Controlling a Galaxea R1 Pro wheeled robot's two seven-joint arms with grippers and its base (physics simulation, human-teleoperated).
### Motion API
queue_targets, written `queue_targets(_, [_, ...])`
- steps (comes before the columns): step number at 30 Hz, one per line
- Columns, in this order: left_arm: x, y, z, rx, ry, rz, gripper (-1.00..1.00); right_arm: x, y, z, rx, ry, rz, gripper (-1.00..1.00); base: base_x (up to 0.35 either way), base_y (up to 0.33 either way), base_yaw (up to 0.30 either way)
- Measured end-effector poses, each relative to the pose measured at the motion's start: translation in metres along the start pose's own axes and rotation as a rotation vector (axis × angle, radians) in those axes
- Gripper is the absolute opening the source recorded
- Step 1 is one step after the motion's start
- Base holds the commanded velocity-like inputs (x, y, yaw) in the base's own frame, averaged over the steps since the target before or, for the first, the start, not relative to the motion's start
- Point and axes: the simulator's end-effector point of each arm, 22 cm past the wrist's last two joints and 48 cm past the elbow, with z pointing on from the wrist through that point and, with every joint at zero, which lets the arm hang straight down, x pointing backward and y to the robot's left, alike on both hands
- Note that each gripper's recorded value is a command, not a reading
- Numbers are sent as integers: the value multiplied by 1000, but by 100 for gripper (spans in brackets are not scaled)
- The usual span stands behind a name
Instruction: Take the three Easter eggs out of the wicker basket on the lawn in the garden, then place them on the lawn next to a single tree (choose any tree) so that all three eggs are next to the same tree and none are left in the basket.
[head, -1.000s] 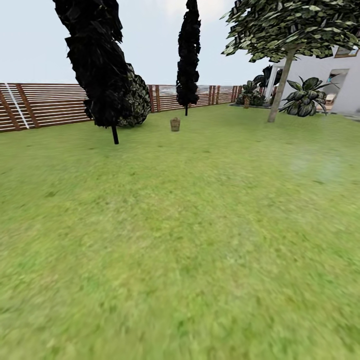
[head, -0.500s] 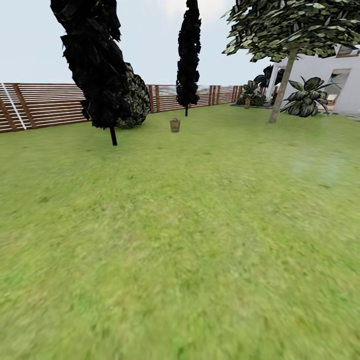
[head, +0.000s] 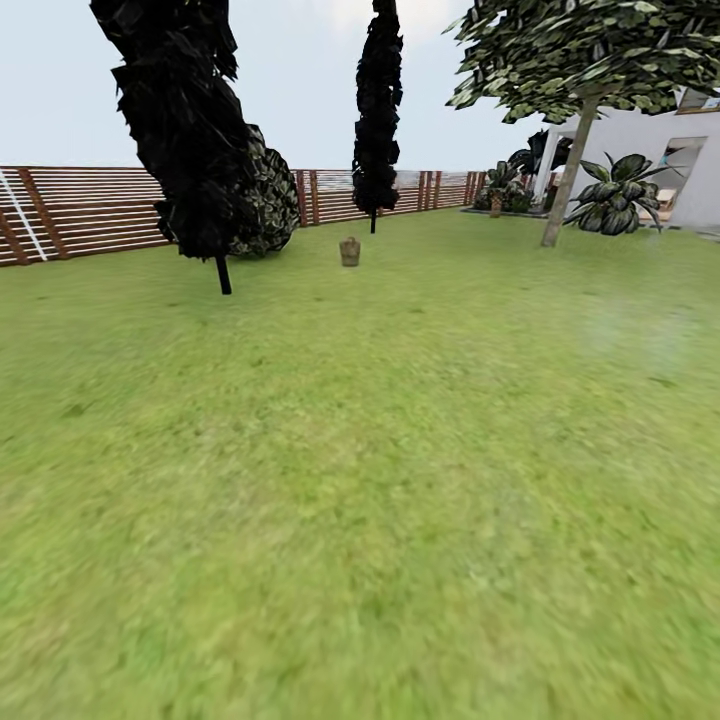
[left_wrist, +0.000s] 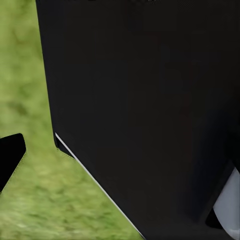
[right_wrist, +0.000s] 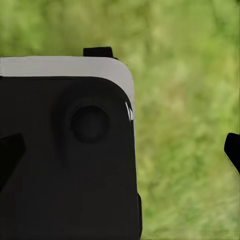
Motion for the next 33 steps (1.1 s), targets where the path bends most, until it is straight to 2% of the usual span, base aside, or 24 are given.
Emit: queue_targets(33, [0, 0, 0, 0, -1, 1, 100, 1, 5, 0, -7, 1, 2, 100, 338, 0, 0])
